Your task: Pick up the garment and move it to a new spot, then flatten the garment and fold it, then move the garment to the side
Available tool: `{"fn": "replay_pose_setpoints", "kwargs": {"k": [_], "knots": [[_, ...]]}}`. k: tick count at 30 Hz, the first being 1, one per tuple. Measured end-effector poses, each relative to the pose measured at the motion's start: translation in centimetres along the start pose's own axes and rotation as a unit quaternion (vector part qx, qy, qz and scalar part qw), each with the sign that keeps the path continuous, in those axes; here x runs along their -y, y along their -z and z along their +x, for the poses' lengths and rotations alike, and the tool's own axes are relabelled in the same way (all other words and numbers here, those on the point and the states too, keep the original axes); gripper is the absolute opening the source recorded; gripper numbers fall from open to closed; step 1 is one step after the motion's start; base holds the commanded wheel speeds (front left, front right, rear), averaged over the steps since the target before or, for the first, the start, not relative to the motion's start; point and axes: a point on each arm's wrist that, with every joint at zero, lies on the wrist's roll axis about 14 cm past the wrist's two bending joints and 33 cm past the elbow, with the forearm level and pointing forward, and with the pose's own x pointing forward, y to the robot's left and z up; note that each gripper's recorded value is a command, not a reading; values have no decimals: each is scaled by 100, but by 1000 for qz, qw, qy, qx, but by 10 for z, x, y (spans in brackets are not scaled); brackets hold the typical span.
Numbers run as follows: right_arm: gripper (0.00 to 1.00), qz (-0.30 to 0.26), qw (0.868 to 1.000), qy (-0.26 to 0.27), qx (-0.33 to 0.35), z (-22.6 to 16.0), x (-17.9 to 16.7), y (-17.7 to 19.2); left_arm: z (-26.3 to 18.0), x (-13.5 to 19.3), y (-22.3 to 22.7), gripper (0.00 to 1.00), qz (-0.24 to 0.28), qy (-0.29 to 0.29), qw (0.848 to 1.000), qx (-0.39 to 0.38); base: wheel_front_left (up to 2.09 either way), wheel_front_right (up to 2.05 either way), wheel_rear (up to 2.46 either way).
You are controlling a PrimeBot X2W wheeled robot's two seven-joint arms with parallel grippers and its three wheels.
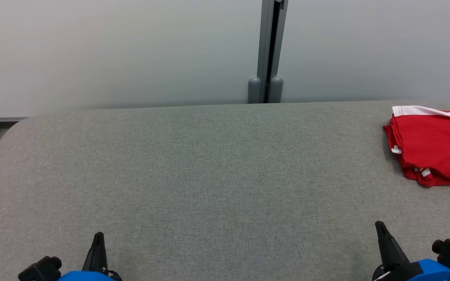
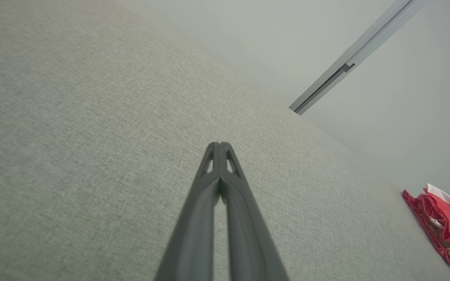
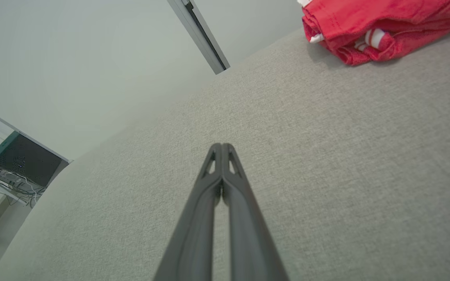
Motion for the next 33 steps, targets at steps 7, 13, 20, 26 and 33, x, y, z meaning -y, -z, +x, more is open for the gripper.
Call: {"fn": "replay_pose_setpoints", "kwargs": {"k": [7,13,20,26,33], "knots": [[0,55,998,-3,7,4,-2,-6,4,2,-6,0,-54,0,999,5,0,0,0],[0,96,995,-5,13,6,-3,-9,8,6,-12,0,-96,5,995,9,0,0,0],[0,143,989,-9,18,8,-5,-13,11,8,-19,0,-140,9,990,15,0,0,0],[0,180,983,-13,24,11,-7,-18,13,11,-23,0,-177,15,984,18,0,0,0],[0,220,975,-18,27,12,-8,-21,16,15,-30,0,-215,24,976,24,0,0,0]]}}
